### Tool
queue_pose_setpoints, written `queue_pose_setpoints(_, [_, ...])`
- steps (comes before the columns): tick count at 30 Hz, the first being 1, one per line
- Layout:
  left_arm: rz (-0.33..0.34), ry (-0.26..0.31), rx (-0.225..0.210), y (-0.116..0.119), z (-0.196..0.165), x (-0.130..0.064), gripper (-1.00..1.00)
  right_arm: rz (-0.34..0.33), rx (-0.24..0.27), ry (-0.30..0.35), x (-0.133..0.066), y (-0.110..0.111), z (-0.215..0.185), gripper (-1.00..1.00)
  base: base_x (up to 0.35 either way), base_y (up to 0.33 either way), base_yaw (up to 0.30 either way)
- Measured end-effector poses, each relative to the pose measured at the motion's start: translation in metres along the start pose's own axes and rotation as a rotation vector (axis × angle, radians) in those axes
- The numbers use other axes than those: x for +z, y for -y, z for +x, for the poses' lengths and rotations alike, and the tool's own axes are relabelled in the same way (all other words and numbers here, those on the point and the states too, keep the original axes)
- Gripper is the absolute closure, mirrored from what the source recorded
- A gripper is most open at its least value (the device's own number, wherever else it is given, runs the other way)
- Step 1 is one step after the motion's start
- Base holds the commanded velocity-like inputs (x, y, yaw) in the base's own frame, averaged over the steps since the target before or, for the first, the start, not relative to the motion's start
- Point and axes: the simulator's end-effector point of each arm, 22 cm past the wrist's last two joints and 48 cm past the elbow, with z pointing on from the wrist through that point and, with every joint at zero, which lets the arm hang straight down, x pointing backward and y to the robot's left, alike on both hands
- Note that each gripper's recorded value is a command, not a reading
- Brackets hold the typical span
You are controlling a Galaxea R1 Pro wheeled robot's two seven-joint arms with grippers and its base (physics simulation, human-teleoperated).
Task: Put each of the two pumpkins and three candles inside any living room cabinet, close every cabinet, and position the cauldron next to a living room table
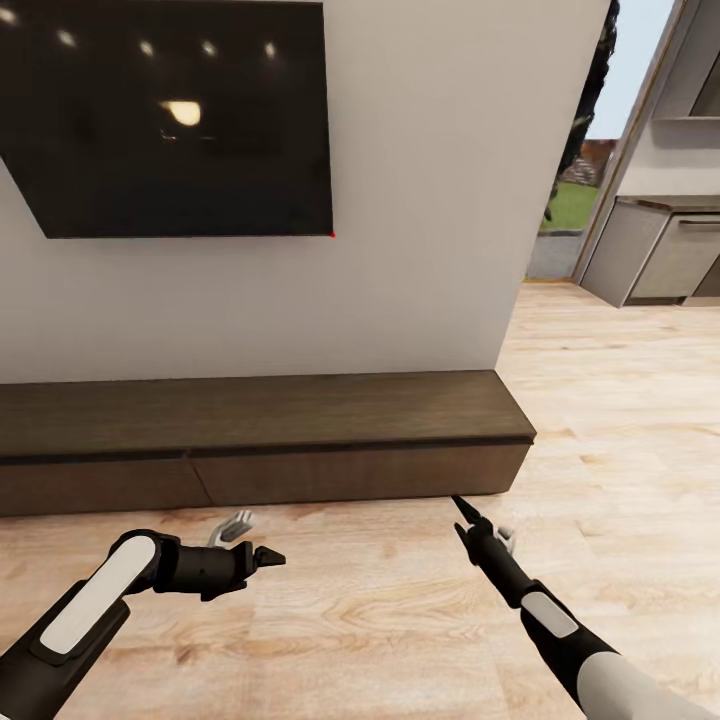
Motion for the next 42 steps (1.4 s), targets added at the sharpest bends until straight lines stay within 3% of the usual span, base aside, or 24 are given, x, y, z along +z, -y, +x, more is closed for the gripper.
queue_pose_setpoints(3, [0.001, 0.0, 0.0, 0.0, 0.0, 0.0, -1.0, 0.027, 0.018, 0.017, 0.0, 0.006, -0.002, -1.0, 0.0, 0.0, 0.0])
queue_pose_setpoints(7, [0.001, 0.0, -0.001, 0.0, 0.0, 0.0, -1.0, 0.13, 0.043, 0.111, -0.004, 0.03, -0.022, -1.0, 0.0, 0.0, 0.0])
queue_pose_setpoints(10, [0.002, 0.0, -0.002, 0.0, 0.0, 0.0, -1.0, 0.154, 0.044, 0.135, -0.004, 0.034, -0.028, -1.0, 0.0, 0.0, 0.0])
queue_pose_setpoints(23, [0.045, 0.0, -0.001, 0.009, 0.0, 0.0, -1.0, 0.149, 0.044, 0.146, -0.004, 0.033, -0.03, -1.0, 0.117, 0.011, 0.0])
queue_pose_setpoints(42, [0.049, -0.002, -0.002, 0.01, 0.001, 0.0, -1.0, 0.144, 0.054, 0.155, -0.007, 0.034, -0.034, -1.0, 0.281, 0.0, 0.0])
